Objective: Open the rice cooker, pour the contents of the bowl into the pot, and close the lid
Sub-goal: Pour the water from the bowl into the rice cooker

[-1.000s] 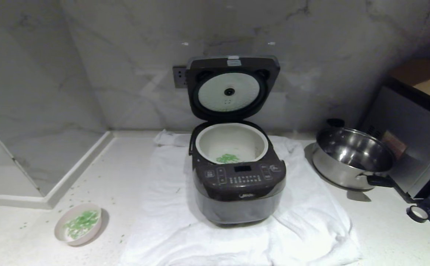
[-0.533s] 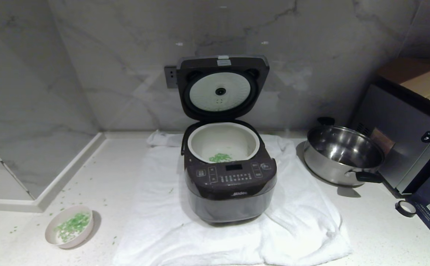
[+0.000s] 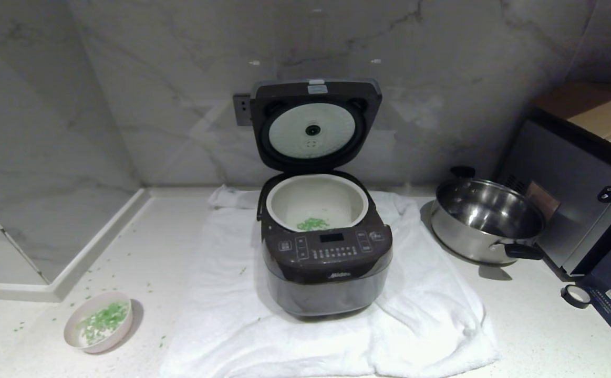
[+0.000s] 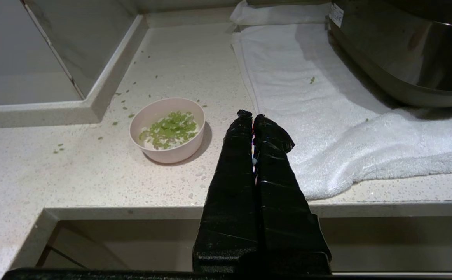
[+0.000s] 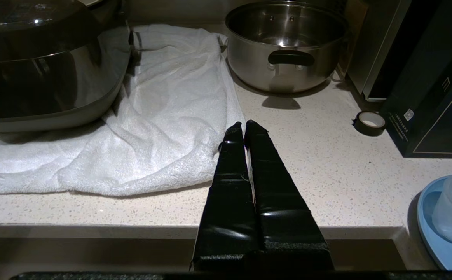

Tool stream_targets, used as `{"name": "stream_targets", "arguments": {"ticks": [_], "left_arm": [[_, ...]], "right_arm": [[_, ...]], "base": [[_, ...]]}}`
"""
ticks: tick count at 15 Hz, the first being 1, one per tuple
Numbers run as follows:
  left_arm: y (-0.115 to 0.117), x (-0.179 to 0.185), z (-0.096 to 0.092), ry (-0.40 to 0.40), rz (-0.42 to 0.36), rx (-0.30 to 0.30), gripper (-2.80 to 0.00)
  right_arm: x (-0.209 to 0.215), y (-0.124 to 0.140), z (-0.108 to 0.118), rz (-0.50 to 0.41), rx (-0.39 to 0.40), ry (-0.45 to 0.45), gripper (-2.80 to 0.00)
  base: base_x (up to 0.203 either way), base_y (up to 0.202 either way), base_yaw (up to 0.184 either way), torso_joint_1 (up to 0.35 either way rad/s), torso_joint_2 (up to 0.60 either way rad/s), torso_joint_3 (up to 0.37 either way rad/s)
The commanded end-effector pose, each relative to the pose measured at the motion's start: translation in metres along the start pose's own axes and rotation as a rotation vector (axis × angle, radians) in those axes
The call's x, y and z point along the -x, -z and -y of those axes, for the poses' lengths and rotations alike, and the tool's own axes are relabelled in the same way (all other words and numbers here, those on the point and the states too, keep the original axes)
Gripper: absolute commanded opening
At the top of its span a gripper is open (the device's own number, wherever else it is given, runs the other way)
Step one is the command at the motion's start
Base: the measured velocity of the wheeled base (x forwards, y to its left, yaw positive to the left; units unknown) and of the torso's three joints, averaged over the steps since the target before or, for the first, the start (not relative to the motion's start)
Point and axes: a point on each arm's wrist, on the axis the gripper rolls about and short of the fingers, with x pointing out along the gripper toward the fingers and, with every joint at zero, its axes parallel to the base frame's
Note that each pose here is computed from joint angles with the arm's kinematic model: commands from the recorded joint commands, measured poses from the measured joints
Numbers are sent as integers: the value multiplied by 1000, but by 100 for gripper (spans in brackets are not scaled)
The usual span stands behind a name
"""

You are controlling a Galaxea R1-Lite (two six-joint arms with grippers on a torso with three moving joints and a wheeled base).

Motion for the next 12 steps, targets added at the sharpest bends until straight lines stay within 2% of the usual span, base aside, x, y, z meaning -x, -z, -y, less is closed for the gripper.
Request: {"name": "stream_targets", "arguments": {"ticks": [1, 6, 12], "left_arm": [[0, 0, 0, -1, -2, -1, -280], [0, 0, 0, -1, 0, -2, -280], [0, 0, 0, -2, -2, 8, -280]], "right_arm": [[0, 0, 0, 0, 0, 0, -280], [0, 0, 0, 0, 0, 0, -280], [0, 0, 0, 0, 0, 0, -280]], "base": [[0, 0, 0, 0, 0, 0], [0, 0, 0, 0, 0, 0], [177, 0, 0, 3, 1, 2]]}}
